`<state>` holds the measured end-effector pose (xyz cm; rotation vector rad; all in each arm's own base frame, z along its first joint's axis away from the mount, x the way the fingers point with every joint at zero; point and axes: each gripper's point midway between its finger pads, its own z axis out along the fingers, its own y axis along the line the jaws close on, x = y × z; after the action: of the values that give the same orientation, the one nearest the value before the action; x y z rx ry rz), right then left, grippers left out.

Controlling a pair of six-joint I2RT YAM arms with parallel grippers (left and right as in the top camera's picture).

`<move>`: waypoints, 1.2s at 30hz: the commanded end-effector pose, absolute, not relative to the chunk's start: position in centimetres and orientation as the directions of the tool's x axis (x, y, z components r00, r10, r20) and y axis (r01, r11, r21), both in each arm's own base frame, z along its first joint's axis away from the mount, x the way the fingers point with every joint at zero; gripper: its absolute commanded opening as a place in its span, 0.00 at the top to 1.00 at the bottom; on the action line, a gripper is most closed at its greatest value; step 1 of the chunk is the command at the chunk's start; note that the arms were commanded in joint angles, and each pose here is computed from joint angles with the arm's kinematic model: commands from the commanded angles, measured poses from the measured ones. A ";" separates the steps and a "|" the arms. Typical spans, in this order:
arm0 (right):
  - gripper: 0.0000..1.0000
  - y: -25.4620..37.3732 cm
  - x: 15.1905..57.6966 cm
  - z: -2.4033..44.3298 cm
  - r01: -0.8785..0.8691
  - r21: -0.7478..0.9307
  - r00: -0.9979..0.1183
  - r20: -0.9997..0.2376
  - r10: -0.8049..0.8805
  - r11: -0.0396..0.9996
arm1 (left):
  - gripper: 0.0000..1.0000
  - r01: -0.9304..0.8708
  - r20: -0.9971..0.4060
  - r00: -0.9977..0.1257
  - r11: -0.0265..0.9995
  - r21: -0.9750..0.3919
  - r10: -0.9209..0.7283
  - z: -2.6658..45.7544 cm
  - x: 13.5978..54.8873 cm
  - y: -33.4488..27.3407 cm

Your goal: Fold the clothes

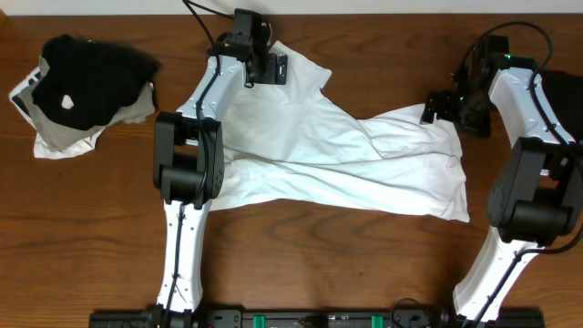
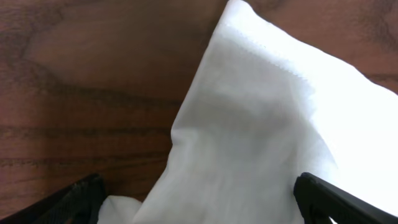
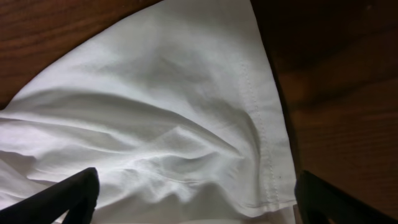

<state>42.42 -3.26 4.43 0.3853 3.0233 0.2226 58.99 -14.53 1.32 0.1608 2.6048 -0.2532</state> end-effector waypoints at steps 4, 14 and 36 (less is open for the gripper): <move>0.10 -3.4 43.2 4.7 0.232 0.163 -0.964 -0.092 0.249 0.959 | 0.14 0.169 -0.501 -0.863 0.973 -0.157 0.069 1.1 59.2 -14.6; 0.09 -3.7 44.3 4.9 0.226 0.160 -0.958 -0.140 0.249 0.961 | 0.76 0.172 -0.515 -0.854 0.972 -0.158 0.067 2.3 59.3 -14.6; 0.01 -5.4 49.1 3.5 0.008 0.095 -0.942 -0.333 0.040 0.995 | 0.91 0.170 -0.506 -0.860 0.973 -0.158 0.068 2.2 59.1 -14.5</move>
<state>48.80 -4.69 4.71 0.0908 2.7862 0.1480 58.56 -14.50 1.08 0.1638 2.6246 -0.2544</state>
